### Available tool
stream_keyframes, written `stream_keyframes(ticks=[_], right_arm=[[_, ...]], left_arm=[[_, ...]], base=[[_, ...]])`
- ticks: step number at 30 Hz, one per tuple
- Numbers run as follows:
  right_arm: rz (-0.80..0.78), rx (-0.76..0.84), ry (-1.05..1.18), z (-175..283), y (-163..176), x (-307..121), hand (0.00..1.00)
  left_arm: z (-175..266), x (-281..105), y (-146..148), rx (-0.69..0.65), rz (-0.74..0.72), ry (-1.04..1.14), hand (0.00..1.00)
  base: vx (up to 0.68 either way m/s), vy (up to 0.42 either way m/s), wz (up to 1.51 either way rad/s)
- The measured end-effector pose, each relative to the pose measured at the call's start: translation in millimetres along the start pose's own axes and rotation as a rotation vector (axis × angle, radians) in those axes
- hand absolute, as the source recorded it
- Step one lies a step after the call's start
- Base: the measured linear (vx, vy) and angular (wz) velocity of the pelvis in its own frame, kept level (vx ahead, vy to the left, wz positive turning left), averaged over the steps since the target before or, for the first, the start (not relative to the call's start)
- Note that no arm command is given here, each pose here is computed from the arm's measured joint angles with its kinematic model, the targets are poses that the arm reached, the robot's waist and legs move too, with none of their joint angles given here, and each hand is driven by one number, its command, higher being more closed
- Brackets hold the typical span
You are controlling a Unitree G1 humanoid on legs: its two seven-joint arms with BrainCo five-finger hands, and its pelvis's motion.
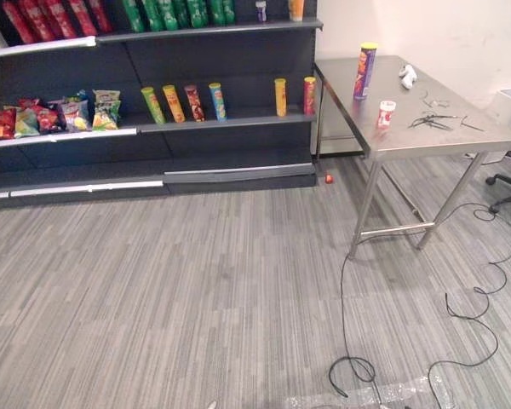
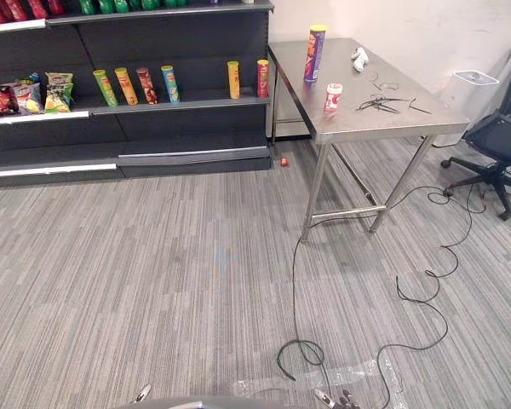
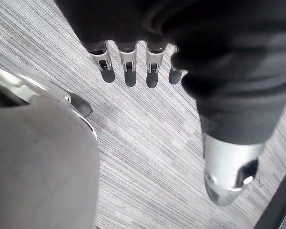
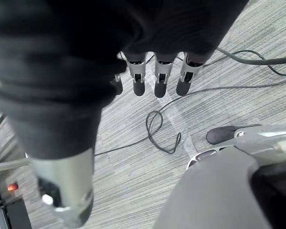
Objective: Put the gum and the chips on the shelf.
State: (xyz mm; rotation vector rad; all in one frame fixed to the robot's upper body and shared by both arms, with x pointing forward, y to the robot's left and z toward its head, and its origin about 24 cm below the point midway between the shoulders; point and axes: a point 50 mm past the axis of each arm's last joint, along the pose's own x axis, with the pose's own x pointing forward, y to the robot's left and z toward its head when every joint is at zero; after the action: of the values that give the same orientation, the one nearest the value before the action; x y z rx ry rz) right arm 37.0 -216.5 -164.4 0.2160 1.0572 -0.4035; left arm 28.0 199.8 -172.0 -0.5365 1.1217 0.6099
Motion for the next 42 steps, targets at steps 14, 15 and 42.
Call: stream_keyframes(ticks=[14, 15, 42], right_arm=[[-0.016, 0.002, -0.043, 8, 4, 2, 0.00], [-0.022, -0.002, -0.046, 8, 4, 2, 0.00], [-0.023, 0.050, -0.121, 27, 23, 9, 0.00]], left_arm=[[6, 3, -4, 0.007, 0.043, -0.006, 0.00], [6, 3, -4, 0.007, 0.044, -0.006, 0.00], [28, 6, -3, -0.043, 0.061, -0.072, 0.00]], base=[[0.01, -0.001, -0.02], [0.00, 0.000, 0.00], [-0.03, -0.006, 0.01]])
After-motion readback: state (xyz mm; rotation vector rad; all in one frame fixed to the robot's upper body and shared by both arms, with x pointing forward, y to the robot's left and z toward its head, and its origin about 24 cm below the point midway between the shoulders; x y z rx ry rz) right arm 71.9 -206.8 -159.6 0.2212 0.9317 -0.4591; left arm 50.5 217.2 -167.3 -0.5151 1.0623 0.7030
